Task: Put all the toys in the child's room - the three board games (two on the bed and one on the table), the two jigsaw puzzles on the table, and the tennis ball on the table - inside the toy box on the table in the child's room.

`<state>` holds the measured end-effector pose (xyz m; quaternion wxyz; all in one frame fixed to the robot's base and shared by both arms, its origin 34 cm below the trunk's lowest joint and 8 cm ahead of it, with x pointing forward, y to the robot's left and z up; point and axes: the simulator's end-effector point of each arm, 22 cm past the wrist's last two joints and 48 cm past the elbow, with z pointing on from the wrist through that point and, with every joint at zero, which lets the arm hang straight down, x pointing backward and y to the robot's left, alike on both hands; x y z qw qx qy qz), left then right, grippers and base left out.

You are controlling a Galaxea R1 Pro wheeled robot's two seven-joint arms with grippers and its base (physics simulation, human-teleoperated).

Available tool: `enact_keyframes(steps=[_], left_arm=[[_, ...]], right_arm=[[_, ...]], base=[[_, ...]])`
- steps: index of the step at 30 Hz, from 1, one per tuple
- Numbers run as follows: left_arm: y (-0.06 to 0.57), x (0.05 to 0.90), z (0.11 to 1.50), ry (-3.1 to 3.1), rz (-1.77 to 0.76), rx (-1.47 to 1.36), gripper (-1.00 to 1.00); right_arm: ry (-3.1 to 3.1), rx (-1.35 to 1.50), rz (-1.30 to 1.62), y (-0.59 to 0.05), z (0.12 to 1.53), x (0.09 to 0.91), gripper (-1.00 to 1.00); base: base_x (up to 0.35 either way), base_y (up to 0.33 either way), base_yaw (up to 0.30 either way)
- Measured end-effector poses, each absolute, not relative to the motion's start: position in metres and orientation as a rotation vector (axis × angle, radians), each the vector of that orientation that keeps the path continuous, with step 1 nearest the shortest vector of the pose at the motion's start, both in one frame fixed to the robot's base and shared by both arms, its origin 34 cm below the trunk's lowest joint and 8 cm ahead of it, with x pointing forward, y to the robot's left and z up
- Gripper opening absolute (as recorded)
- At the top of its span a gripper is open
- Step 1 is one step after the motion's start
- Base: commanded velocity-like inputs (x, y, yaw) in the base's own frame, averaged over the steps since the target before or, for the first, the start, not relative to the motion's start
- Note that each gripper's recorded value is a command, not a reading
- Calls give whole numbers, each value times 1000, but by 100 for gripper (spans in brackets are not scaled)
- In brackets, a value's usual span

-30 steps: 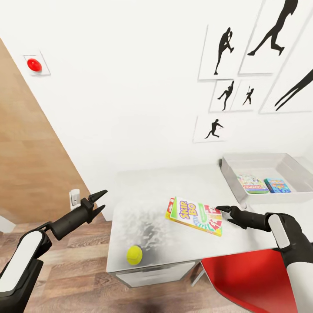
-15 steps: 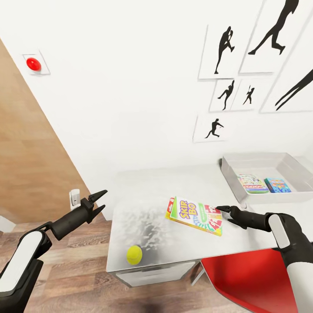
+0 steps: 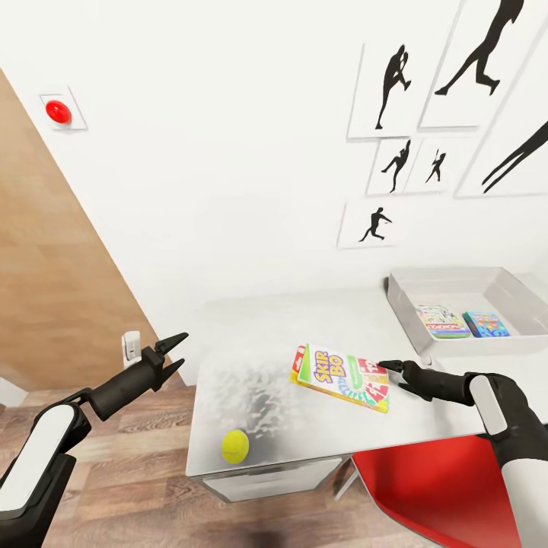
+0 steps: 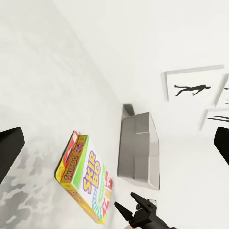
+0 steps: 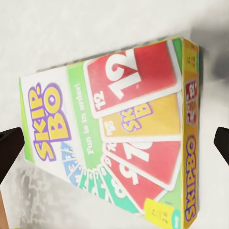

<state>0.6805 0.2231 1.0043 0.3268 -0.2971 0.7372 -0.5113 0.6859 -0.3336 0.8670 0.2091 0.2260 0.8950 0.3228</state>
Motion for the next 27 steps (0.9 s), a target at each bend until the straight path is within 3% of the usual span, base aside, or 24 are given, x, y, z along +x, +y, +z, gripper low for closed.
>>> enact_keyframes(steps=[27], left_arm=[[222,680,986,1957,-1336,-803,100]], right_arm=[[2521,650,895,-333,847,681,100]], base=[[0,0,0]])
